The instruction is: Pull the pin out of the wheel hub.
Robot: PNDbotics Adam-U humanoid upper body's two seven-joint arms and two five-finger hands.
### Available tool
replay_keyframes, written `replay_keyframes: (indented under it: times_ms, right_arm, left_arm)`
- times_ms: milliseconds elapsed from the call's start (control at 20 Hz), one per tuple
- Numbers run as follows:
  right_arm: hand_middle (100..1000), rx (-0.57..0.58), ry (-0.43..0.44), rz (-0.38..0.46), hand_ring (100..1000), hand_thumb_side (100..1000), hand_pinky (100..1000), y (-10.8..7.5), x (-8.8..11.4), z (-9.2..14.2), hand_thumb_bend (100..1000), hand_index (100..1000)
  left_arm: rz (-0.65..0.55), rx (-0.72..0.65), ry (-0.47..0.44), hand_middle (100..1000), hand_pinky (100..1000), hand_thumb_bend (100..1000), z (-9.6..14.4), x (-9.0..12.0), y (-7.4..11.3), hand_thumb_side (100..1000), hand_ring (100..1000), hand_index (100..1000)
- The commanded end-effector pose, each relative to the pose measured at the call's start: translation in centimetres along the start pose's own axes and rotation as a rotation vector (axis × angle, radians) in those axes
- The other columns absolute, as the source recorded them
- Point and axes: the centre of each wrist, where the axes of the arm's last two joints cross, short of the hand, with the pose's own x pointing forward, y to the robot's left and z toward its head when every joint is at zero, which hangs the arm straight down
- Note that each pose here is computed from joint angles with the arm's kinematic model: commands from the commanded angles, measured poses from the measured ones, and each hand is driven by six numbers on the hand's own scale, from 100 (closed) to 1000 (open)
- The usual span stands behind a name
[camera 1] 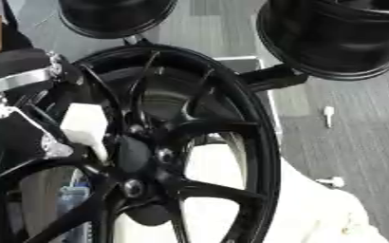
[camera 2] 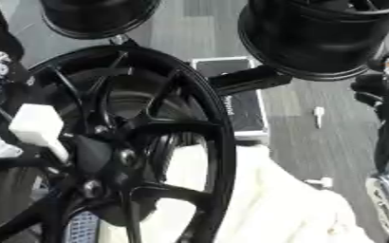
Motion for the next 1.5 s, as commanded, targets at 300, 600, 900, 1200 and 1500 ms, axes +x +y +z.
replay_keyframes:
  times_ms: [300,600,900,1200,1500]
  right_arm:
    - [546,-0.007,-0.034,-0.001,667,810,754,-0.3,0.8,-0.2,100,717]
    - [546,-0.012,-0.035,0.000,668,810,754,-0.4,0.8,-0.2,100,717]
    - [546,-0.021,-0.036,0.006,668,809,755,-0.5,0.7,-0.2,100,717]
    - [546,-0.027,-0.039,0.014,668,807,755,-0.7,0.7,-0.3,100,717]
    - [546,-0.081,-0.054,0.042,668,800,755,-1.6,0.6,-0.5,100,717]
  left_arm:
    - [0.011,0.075,-0.023,305,560,565,0.5,0.3,1.3,100,468,505]
    - [0.067,0.185,-0.022,257,534,616,1.2,0.0,2.4,152,448,449]
    - [0.112,0.283,-0.040,217,516,633,1.8,0.0,3.8,191,423,414]
    - [0.190,0.470,-0.058,203,498,613,3.6,-0.2,6.7,177,410,406]
    - [0.305,0.638,0.108,219,495,560,6.0,-3.2,9.3,108,421,428]
